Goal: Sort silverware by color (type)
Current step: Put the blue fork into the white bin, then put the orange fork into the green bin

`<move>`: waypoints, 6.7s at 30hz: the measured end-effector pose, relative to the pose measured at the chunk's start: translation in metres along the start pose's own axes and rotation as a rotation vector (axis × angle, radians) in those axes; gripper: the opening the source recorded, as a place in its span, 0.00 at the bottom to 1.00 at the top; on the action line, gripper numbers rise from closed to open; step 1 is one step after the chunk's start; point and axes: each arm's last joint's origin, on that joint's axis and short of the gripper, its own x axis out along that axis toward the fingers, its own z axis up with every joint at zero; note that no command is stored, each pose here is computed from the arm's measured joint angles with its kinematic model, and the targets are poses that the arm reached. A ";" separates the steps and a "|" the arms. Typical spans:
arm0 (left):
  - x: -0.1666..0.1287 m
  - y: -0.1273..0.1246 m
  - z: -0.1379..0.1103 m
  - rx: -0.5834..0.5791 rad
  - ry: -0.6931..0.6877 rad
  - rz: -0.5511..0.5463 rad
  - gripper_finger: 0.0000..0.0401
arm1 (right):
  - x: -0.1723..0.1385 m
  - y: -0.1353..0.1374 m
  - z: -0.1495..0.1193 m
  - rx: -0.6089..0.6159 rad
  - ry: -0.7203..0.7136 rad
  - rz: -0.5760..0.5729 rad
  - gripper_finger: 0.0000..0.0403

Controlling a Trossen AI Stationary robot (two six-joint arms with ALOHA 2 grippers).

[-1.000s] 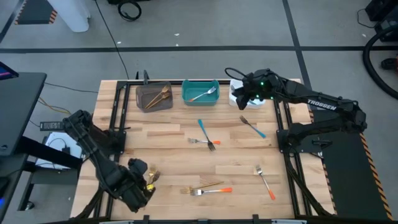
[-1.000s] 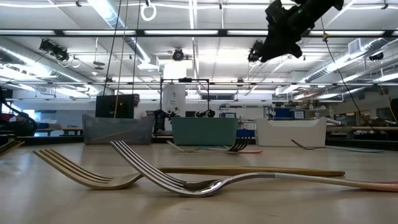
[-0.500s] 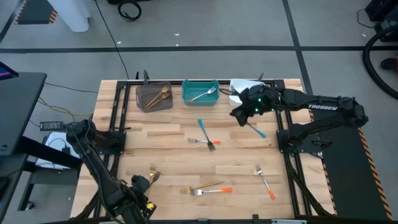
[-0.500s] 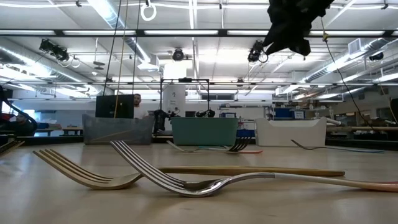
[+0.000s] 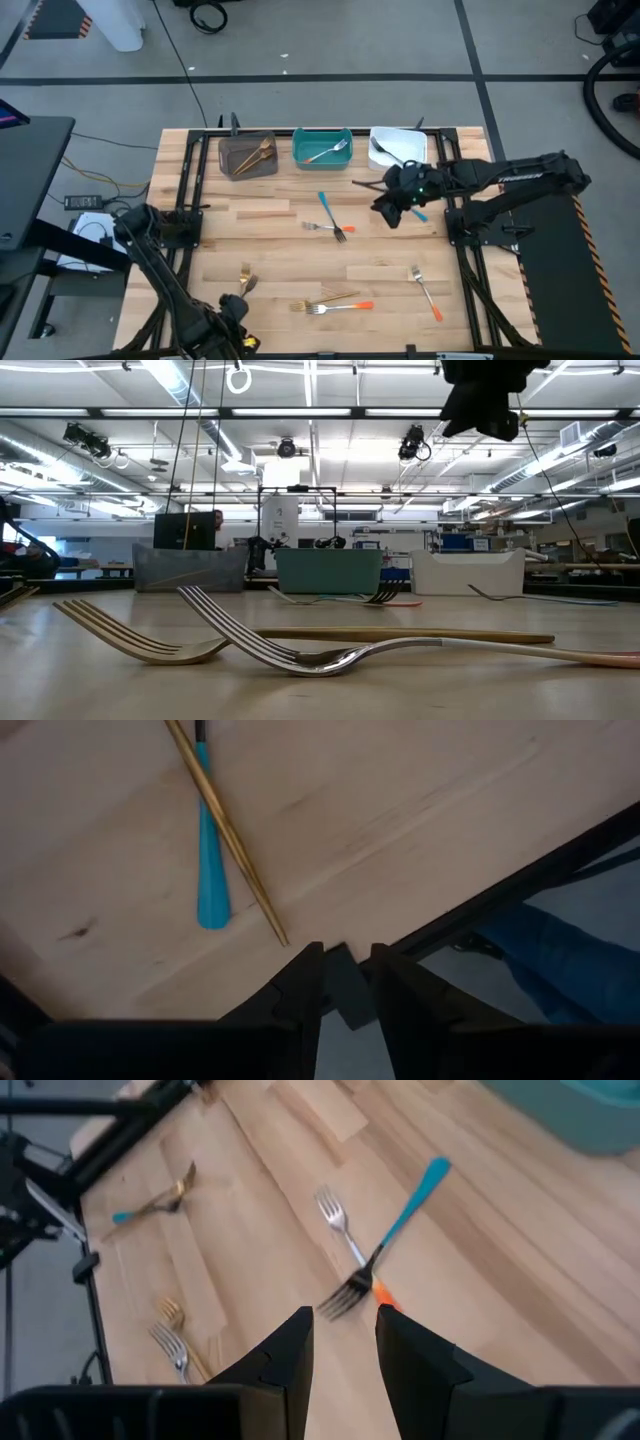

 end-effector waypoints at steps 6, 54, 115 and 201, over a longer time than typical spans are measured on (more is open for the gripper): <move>0.001 0.001 -0.001 0.001 0.002 0.016 0.24 | 0.011 -0.003 -0.020 0.031 0.065 -0.020 0.29; 0.007 -0.025 0.086 0.045 -0.216 0.006 0.24 | 0.014 0.033 -0.047 0.022 0.018 0.213 0.29; -0.004 -0.011 0.353 0.459 -0.412 -0.073 0.24 | 0.101 -0.153 -0.065 0.027 0.492 -0.616 0.29; -0.083 0.131 0.520 0.447 -0.631 0.011 0.24 | 0.007 -0.209 0.099 -0.082 -0.092 -0.616 0.19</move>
